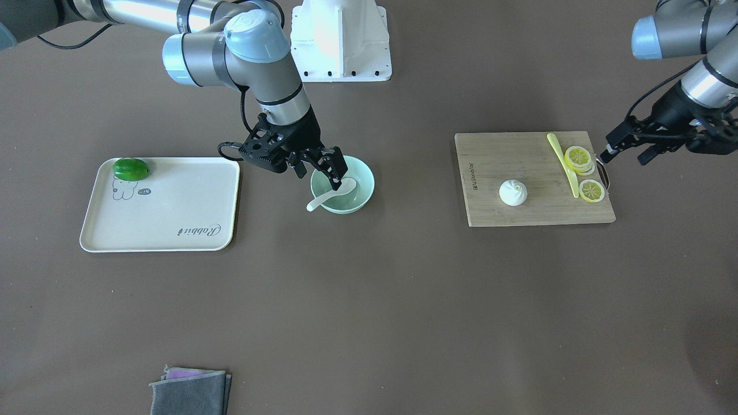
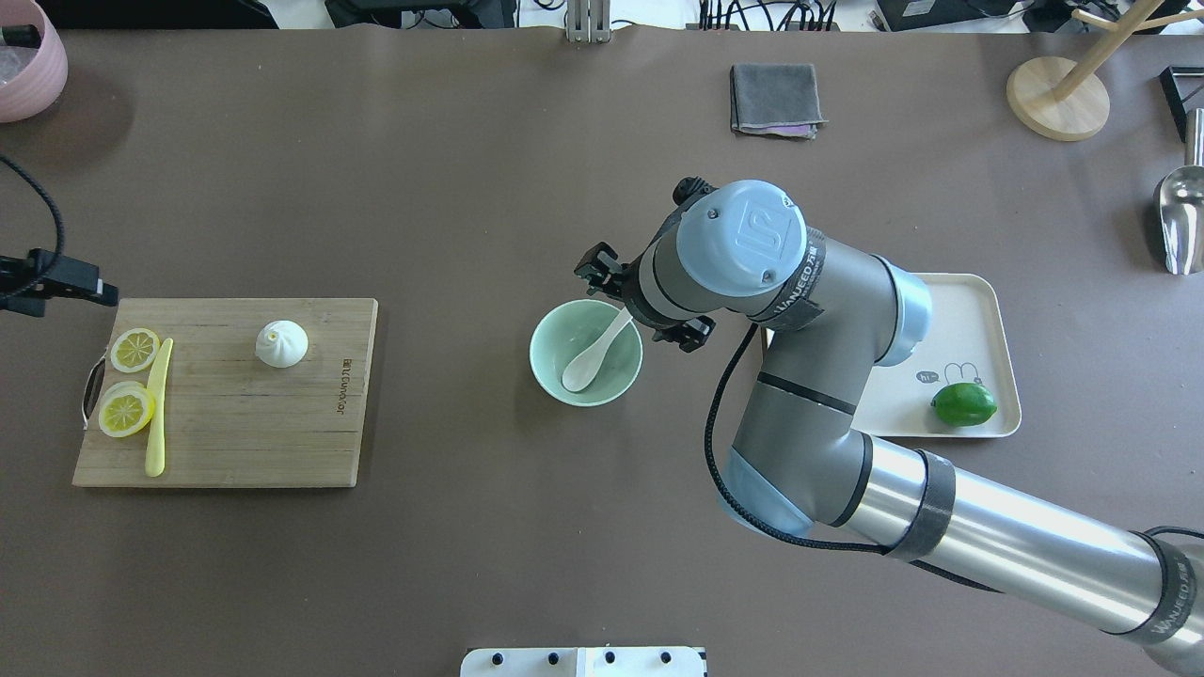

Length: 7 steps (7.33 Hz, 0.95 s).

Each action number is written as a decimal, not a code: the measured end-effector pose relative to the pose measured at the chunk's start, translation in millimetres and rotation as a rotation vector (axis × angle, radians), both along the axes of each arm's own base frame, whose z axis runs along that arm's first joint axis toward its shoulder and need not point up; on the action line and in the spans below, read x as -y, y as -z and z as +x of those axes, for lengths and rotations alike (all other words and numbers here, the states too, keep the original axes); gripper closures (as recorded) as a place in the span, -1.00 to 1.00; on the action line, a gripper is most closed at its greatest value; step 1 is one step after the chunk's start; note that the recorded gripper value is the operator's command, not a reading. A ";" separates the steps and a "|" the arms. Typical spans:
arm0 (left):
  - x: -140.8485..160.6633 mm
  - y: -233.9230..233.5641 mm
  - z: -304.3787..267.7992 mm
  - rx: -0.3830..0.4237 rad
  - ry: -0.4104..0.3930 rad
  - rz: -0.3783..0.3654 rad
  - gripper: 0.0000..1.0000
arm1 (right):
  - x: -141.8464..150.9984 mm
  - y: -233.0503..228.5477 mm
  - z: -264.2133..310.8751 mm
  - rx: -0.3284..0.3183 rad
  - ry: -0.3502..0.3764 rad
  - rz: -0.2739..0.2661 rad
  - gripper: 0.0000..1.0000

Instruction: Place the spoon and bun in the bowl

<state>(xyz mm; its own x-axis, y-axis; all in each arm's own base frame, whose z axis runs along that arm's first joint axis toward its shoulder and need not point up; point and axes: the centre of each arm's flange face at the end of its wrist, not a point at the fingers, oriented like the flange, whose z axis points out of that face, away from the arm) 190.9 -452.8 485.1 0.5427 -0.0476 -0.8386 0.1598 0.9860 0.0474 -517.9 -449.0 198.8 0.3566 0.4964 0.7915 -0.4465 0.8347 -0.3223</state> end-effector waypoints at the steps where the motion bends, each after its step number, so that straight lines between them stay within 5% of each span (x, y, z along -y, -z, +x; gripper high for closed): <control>1: 2.5 17.2 38.7 -0.006 0.003 0.007 -0.84 | 9.4 -9.5 21.8 -0.001 0.015 0.005 -1.00; 4: -8.2 40.5 135.6 0.021 -0.030 0.063 -0.63 | 14.1 -54.1 85.2 -0.027 0.072 0.042 -1.00; 5: -9.4 42.3 152.4 0.026 -0.042 0.072 -0.29 | 13.6 -59.2 90.8 -0.032 0.076 0.046 -1.00; 6: -6.9 41.6 163.2 0.032 -0.048 0.076 0.51 | 13.0 -63.0 93.6 -0.036 0.077 0.045 -1.00; 7: -4.4 41.7 168.8 0.037 -0.046 0.080 1.00 | 11.6 -66.2 96.3 -0.037 0.079 0.043 -1.00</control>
<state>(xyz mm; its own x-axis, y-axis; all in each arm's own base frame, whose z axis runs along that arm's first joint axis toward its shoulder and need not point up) 359.7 -448.4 443.4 0.5731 0.0445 -0.8182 0.1108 0.9851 0.1312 -421.6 -460.5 265.0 0.4225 0.4317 0.7969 -0.3897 0.8804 -0.2703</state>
